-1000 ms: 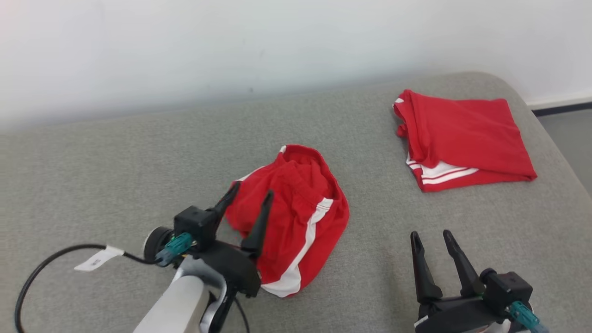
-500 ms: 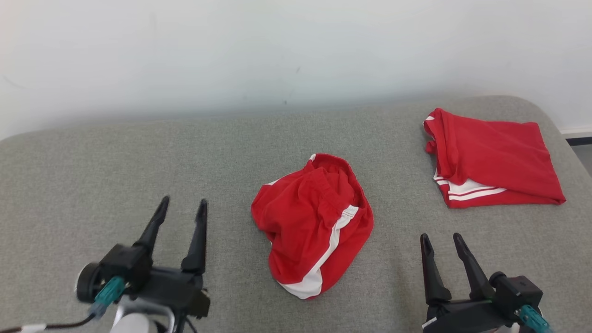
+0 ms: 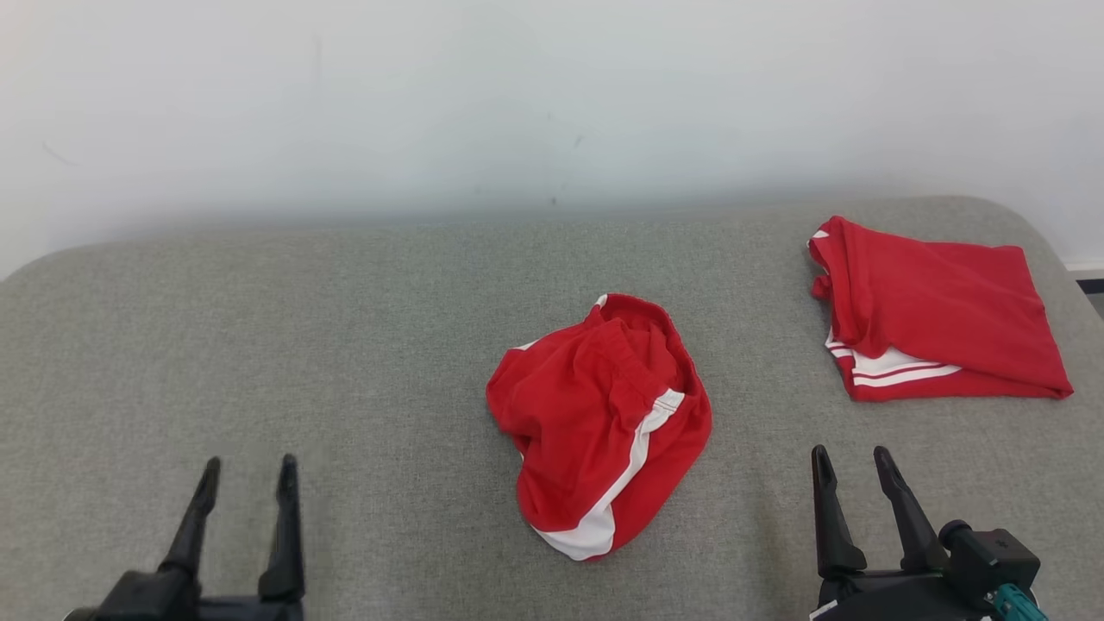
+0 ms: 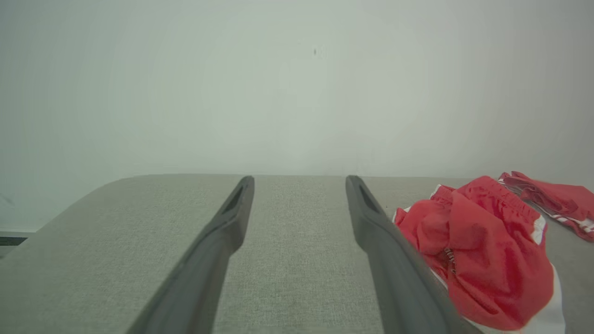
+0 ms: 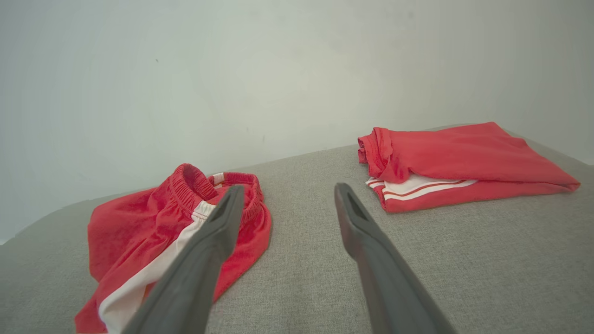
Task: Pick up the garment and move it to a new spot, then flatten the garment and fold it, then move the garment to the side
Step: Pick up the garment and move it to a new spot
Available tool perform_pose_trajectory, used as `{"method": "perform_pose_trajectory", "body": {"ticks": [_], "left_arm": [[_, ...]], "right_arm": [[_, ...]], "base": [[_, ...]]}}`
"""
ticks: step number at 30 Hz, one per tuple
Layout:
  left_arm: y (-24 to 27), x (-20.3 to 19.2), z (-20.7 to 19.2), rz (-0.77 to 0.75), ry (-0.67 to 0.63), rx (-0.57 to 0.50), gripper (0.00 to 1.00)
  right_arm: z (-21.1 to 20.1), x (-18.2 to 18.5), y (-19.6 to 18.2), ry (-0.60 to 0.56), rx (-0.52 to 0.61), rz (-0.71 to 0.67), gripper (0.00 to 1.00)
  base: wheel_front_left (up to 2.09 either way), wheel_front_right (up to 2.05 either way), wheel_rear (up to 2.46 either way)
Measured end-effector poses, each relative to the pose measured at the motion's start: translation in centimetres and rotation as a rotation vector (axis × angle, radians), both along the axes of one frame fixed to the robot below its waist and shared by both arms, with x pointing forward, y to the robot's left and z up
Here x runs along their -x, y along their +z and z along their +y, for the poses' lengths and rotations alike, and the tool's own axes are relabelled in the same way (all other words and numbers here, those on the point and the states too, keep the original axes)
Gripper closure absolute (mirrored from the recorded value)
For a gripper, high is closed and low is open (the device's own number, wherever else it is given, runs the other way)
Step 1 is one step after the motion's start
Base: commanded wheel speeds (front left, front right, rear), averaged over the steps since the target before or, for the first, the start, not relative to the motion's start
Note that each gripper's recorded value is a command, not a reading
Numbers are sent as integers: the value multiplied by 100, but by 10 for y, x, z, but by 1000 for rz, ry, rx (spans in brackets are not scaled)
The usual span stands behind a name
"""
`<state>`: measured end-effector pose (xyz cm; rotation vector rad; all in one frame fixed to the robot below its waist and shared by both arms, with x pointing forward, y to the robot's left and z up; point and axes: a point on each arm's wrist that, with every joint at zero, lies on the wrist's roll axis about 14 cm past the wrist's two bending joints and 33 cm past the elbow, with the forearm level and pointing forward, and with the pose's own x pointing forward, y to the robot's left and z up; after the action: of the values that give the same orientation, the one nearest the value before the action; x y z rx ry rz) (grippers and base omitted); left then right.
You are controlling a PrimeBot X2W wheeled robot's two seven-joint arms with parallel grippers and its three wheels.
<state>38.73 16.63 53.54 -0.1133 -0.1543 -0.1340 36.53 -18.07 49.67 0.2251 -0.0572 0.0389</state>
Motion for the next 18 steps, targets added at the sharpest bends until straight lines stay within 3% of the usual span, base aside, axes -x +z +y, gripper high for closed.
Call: {"method": "perform_pose_trajectory", "body": {"ticks": [18], "left_arm": [[-30, 29, 25, 78, 102, -16, 0]], "right_arm": [[0, 9, -10, -1, -2, 30, 0]], "base": [[0, 0, 0]]}}
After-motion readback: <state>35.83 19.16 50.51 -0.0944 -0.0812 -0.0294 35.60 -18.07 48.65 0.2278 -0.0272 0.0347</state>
